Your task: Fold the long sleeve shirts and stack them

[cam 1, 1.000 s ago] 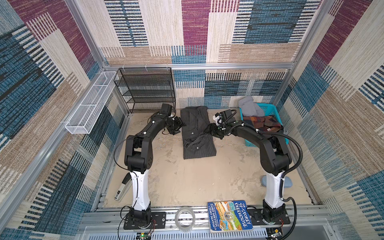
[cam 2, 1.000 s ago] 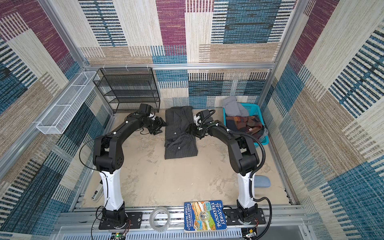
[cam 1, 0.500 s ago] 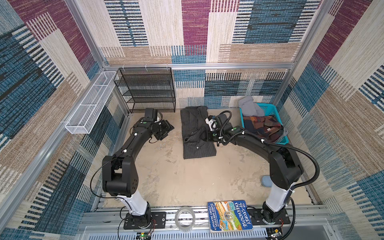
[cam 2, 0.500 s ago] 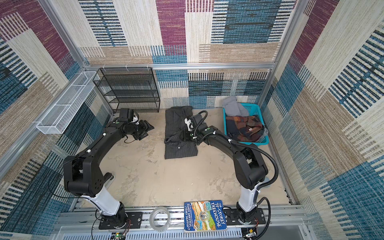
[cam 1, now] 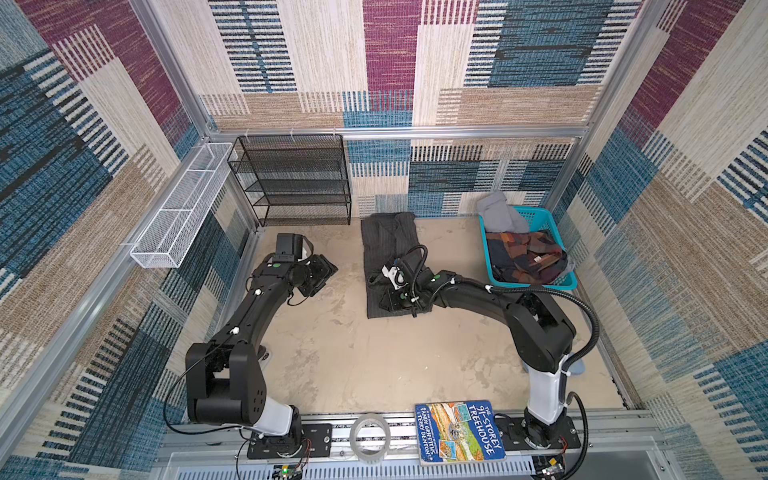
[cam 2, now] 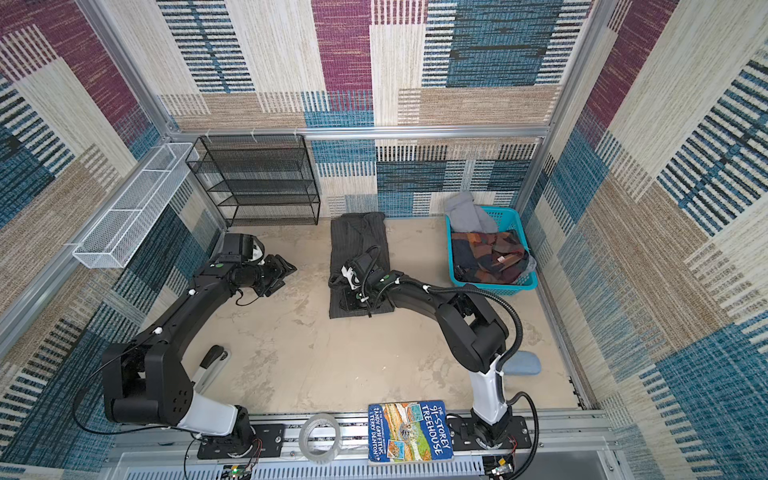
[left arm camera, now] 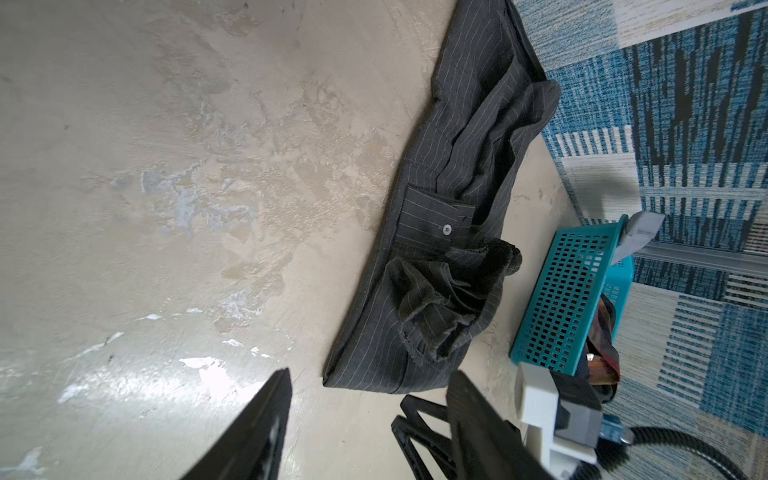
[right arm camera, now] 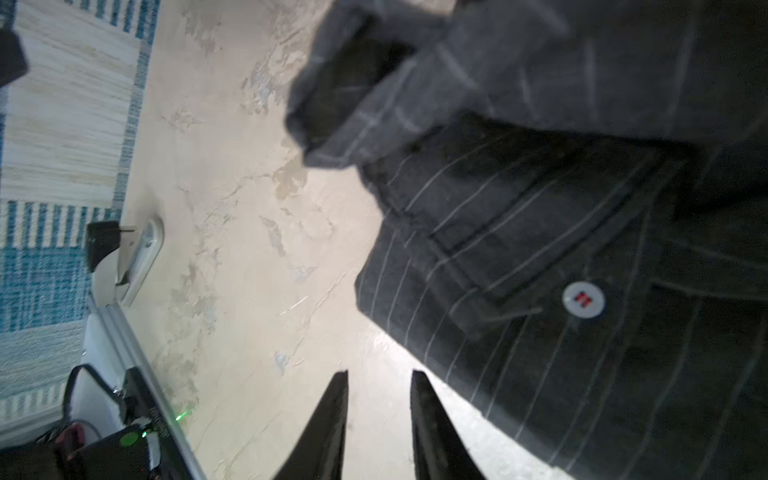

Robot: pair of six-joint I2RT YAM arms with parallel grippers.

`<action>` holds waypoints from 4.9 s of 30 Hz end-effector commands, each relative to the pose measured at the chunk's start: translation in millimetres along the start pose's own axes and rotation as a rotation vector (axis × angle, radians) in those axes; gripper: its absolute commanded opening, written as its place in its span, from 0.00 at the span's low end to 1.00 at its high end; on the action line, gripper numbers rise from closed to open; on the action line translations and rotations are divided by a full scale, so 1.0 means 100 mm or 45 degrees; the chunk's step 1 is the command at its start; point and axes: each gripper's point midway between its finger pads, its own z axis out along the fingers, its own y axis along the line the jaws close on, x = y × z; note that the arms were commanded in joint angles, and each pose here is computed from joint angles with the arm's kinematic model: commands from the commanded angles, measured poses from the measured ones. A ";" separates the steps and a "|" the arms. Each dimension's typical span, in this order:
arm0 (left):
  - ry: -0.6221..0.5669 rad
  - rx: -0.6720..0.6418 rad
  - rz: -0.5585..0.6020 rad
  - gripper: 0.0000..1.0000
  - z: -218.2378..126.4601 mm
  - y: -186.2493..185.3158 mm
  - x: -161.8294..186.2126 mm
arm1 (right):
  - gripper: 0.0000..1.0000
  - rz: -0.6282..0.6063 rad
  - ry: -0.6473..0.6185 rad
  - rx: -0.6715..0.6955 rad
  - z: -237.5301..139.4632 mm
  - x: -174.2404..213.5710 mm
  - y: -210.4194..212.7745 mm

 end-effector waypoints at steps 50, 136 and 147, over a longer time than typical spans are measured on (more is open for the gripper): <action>0.135 0.087 0.021 0.26 0.21 -0.12 0.46 | 0.21 0.095 -0.291 0.457 -0.33 -0.40 -1.19; 0.213 0.009 -0.011 0.40 0.21 0.25 0.78 | 0.27 -0.046 -0.461 0.353 -0.06 -1.86 -0.99; 0.326 0.012 0.193 0.61 0.37 0.14 1.21 | 0.58 0.038 -0.332 0.388 -0.87 -0.90 -0.91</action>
